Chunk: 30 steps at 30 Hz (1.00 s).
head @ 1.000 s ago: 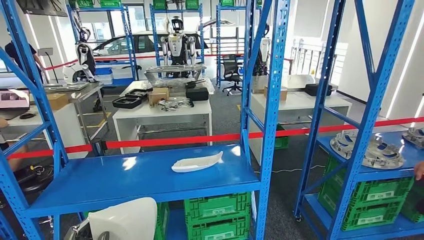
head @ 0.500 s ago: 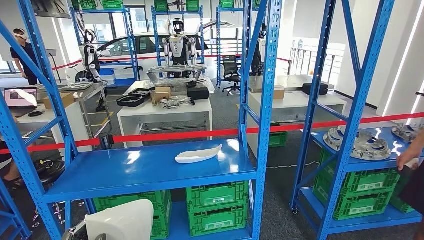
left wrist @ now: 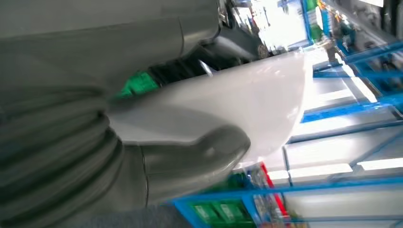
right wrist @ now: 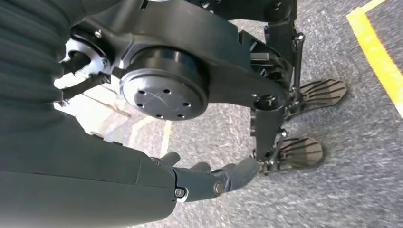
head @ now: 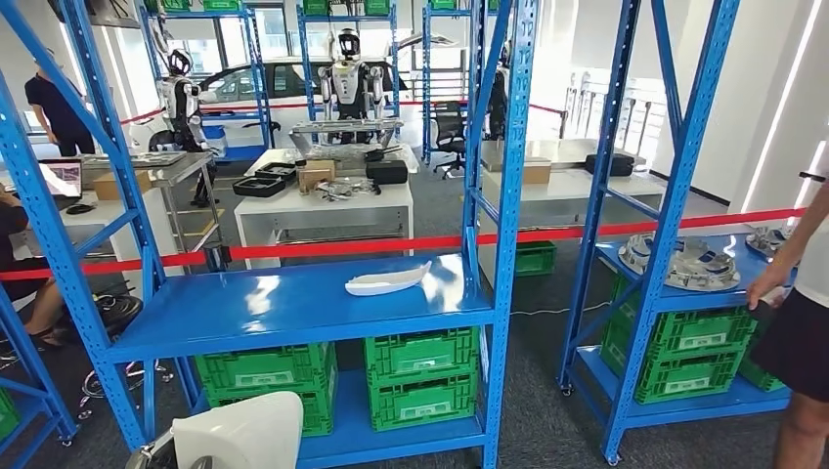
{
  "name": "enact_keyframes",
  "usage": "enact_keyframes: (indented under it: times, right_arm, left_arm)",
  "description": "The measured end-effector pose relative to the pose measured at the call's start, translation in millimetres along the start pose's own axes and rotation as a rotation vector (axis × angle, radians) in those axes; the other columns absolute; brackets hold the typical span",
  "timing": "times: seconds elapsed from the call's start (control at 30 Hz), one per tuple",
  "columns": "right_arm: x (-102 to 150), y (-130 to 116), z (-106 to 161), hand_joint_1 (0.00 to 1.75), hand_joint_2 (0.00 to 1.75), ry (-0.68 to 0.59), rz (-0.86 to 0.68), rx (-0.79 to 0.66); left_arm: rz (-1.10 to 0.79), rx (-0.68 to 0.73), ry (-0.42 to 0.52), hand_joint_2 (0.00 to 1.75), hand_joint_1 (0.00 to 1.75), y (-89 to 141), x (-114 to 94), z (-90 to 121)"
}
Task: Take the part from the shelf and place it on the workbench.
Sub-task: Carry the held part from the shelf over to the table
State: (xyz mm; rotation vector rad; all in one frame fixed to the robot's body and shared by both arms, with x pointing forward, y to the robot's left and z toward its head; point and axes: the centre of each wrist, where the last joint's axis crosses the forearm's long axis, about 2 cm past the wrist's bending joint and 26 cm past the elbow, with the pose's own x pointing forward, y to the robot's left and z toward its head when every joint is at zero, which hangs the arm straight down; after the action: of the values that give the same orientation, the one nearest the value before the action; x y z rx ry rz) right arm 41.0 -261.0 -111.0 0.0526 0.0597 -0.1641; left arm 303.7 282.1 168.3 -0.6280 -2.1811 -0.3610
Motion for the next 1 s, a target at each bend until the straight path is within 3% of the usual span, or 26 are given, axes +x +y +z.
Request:
enact_keyframes:
  times: [1.0]
  right_arm:
    - [0.5, 0.1, 0.1, 0.0, 1.75, 0.0, 0.004, 0.005]
  left_arm:
    - [0.005, 0.002, 0.009, 1.75, 1.75, 1.9, -3.8, 1.4]
